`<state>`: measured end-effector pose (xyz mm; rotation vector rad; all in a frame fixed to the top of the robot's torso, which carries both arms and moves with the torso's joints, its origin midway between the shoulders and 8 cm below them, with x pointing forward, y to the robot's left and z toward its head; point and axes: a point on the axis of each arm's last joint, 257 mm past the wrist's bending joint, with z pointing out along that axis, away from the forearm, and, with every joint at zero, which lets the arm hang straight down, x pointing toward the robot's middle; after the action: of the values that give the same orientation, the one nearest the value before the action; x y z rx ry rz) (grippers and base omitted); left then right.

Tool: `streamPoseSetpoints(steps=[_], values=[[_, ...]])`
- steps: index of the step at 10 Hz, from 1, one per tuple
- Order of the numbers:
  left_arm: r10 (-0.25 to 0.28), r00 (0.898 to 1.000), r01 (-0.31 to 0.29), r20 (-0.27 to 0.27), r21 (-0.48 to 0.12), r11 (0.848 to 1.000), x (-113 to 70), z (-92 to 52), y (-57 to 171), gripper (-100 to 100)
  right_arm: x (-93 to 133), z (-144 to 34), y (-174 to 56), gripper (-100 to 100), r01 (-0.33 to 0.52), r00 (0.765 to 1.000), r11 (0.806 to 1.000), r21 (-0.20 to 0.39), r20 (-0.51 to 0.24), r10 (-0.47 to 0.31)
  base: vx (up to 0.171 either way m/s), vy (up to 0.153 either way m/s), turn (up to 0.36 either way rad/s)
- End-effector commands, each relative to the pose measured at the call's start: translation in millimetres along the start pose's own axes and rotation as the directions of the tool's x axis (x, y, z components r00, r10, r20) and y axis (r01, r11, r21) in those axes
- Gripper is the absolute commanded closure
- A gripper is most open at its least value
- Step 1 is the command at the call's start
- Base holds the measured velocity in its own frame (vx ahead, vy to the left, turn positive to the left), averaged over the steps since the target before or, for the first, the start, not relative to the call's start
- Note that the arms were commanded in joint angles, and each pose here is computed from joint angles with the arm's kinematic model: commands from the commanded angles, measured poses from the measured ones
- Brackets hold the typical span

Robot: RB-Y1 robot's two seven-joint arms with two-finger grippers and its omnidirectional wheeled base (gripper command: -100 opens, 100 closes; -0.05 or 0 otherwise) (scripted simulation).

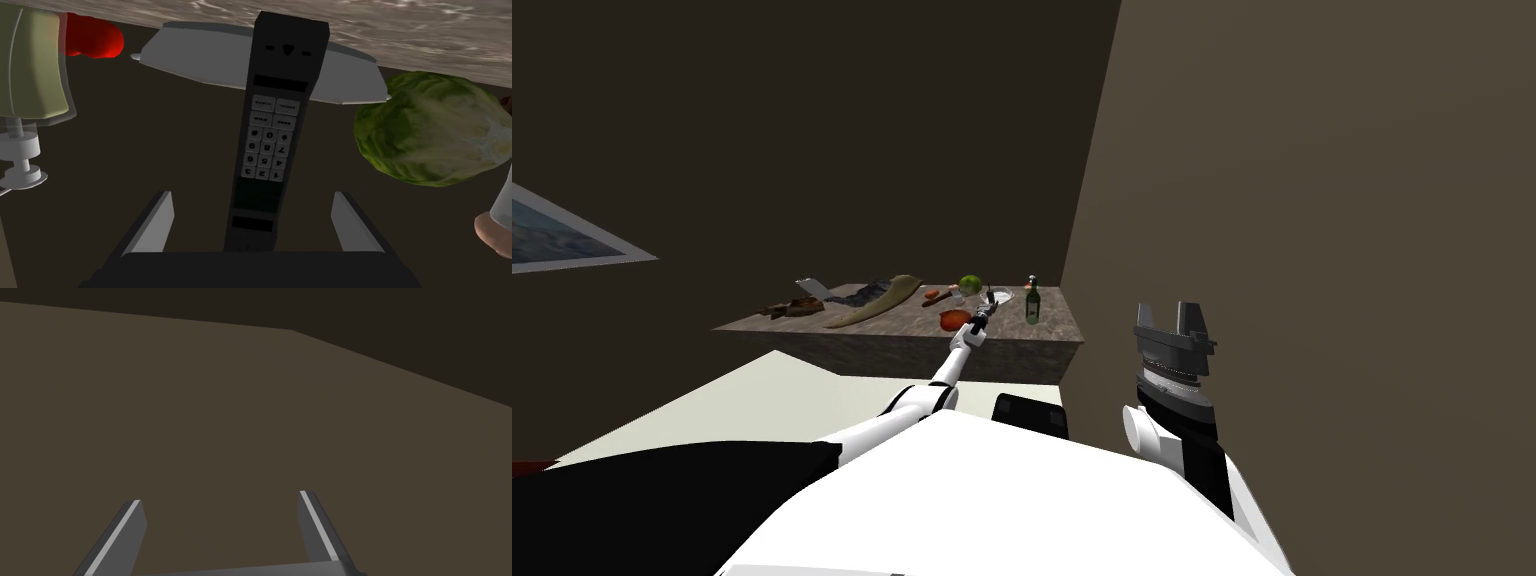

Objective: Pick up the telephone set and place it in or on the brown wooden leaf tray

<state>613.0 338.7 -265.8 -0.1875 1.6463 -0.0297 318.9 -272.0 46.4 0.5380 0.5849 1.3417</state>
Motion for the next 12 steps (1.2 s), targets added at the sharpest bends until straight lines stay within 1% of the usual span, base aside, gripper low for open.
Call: streamPoseSetpoints(steps=[1,3,4,5,6,7,11,12], values=[[0.043,0.999,-0.043,-0.003,-0.005,0.999,-6.4,8.2,2.4,-100,0.0,0.0,0.0,0,0.0,1.0,1.0,0.0,0.0,0.0,0.024,-0.032,0.032],[0.088,0.996,-0.088,-0.005,-0.012,0.996,-12.9,16.3,6.0,-100,0.0,0.0,0.0,0,0.0,1.0,1.0,0.0,0.0,0.0,0.02,-0.021,0.025],[0.071,0.997,-0.071,-0.004,-0.009,0.997,-10.7,14.2,4.7,-100,0.0,0.0,0.0,0,0.0,1.0,1.0,0.0,0.0,0.0,0.011,-0.01,0.006],[0.075,0.997,-0.075,-0.004,-0.01,0.997,-11.1,14.7,4.9,0,0.0,0.0,0.0,0,0.0,1.0,1.0,0.0,0.0,0.0,0.0,0.0,0.0],[0.075,0.997,-0.075,-0.004,-0.01,0.997,-11.0,14.7,4.9,-100,0.0,0.0,0.0,0,0.0,1.0,1.0,0.0,0.0,0.0,0.0,0.0,0.0],[0.075,0.997,-0.075,-0.004,-0.01,0.997,-11.0,14.7,4.9,100,0.0,0.0,0.0,0,0.0,1.0,1.0,0.0,0.0,0.0,0.0,0.0,0.0],[0.077,0.997,-0.077,-0.004,-0.01,0.997,-11.1,14.7,5.1,100,0.0,0.0,0.0,0,0.0,1.0,1.0,0.0,0.0,0.0,0.0,0.0,0.0],[0.076,0.997,-0.076,-0.005,-0.01,0.997,-11.0,14.7,5.1,0,0.0,0.0,0.0,0,0.0,1.0,1.0,0.0,0.0,0.0,0.0,0.0,0.0]])
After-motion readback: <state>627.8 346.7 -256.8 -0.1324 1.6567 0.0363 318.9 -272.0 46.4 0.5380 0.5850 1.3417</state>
